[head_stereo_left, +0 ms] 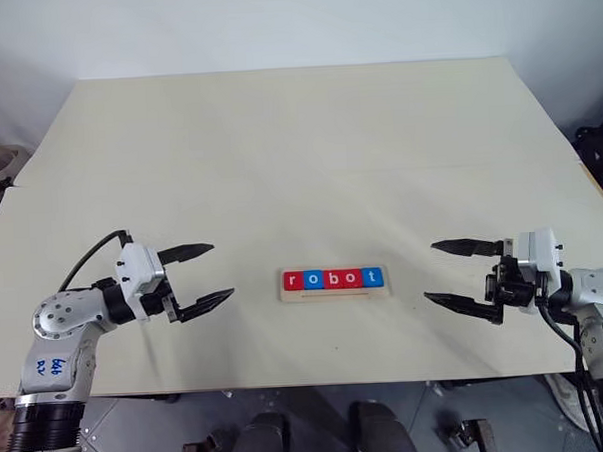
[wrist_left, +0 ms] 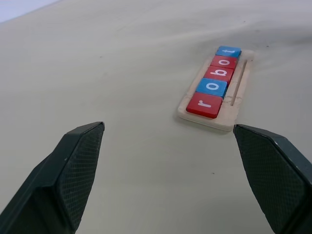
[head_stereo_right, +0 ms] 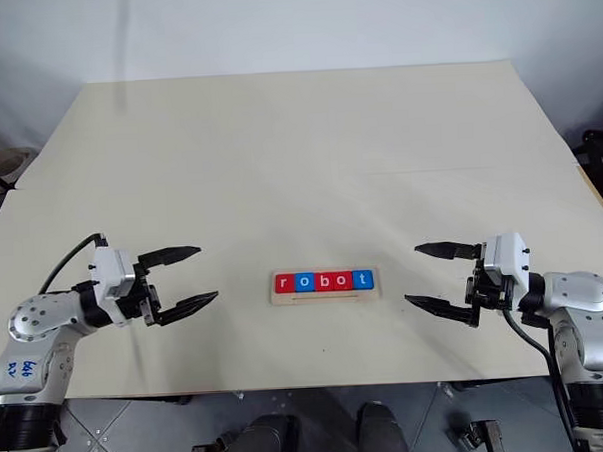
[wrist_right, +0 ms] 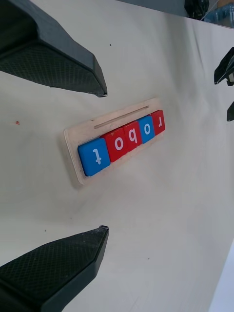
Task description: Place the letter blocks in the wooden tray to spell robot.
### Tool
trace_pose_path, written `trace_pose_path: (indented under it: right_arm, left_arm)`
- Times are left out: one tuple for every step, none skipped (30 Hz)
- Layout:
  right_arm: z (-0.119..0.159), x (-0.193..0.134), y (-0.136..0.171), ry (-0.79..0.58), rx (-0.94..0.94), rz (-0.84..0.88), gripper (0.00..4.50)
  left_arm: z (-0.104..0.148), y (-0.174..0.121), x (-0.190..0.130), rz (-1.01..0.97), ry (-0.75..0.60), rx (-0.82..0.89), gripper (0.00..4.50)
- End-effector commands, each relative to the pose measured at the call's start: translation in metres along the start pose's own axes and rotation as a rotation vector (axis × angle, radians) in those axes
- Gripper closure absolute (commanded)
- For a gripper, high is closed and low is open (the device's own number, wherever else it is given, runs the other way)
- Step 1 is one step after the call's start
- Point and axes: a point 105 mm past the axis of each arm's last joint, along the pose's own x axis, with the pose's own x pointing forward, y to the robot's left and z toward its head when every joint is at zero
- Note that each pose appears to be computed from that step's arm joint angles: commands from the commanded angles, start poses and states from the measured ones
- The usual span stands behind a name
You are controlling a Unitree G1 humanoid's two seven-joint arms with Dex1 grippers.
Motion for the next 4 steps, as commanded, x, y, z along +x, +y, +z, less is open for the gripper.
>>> trace_pose_path:
  right_arm:
    - [0.0043, -0.0017, -0.0020, -0.003, -0.025, -0.005, 0.06]
    - [0.0044, -0.0016, -0.0027, -0.004, -0.026, -0.007, 0.06]
    - [0.0045, -0.0015, -0.0033, -0.004, -0.027, -0.009, 0.06]
    - [0.0045, -0.0014, -0.0037, -0.004, -0.027, -0.010, 0.06]
  left_arm:
    - [0.0117, 0.0012, 0.0038, -0.011, -0.022, 0.050, 0.00]
    - [0.0120, 0.0013, 0.0043, -0.013, -0.023, 0.051, 0.00]
    - [0.0126, 0.0012, 0.0047, -0.015, -0.027, 0.052, 0.00]
    - [0.0128, 0.0016, 0.0049, -0.013, -0.025, 0.064, 0.00]
